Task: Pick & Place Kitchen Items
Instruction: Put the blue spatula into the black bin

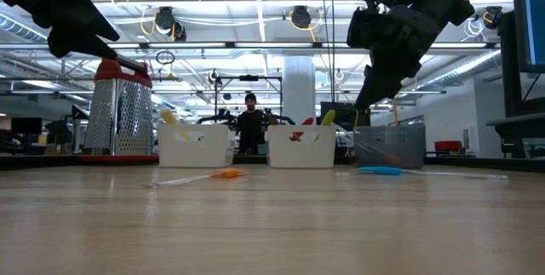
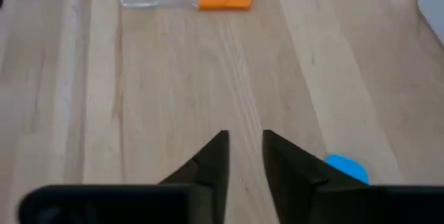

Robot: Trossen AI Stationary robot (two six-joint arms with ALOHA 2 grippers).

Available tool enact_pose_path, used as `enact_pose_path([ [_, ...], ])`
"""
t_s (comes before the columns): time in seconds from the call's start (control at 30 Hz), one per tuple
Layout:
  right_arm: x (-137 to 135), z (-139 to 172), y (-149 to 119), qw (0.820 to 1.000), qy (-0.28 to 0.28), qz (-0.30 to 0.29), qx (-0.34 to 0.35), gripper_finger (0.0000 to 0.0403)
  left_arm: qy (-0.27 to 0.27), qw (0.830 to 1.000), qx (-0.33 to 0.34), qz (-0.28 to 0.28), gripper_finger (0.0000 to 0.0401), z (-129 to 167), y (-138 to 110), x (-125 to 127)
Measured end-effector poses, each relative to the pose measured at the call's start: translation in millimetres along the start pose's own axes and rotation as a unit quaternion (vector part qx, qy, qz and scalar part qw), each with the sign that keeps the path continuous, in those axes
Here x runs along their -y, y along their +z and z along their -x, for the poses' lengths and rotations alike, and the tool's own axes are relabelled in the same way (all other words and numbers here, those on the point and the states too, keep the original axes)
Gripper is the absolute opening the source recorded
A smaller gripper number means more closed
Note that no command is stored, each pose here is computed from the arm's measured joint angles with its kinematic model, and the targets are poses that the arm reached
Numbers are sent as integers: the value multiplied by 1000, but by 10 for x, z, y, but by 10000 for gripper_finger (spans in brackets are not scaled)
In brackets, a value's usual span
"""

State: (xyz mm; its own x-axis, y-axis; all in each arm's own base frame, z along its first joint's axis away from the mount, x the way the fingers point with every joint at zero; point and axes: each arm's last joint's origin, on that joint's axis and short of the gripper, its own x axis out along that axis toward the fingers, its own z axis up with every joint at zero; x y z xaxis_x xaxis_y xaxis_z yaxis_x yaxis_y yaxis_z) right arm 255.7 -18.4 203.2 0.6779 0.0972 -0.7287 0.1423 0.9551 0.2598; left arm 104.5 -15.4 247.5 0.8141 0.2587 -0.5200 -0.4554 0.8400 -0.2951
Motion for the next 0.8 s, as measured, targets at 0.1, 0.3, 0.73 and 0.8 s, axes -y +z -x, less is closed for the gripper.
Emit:
enact_pose_path([
  [0.1,6,3,-26,1000,-1,6,-15,114,5,1000,4,0,230,1,2,-3],
  [0.3,26,-6,-90,998,-13,35,-48,182,7,1000,5,0,230,1,3,-4],
  [0.73,205,-340,-201,985,-75,34,-149,246,6,1000,5,7,230,1,3,-4],
  [0.8,206,-349,-158,984,-88,39,-148,246,7,1000,5,6,230,0,2,-4],
])
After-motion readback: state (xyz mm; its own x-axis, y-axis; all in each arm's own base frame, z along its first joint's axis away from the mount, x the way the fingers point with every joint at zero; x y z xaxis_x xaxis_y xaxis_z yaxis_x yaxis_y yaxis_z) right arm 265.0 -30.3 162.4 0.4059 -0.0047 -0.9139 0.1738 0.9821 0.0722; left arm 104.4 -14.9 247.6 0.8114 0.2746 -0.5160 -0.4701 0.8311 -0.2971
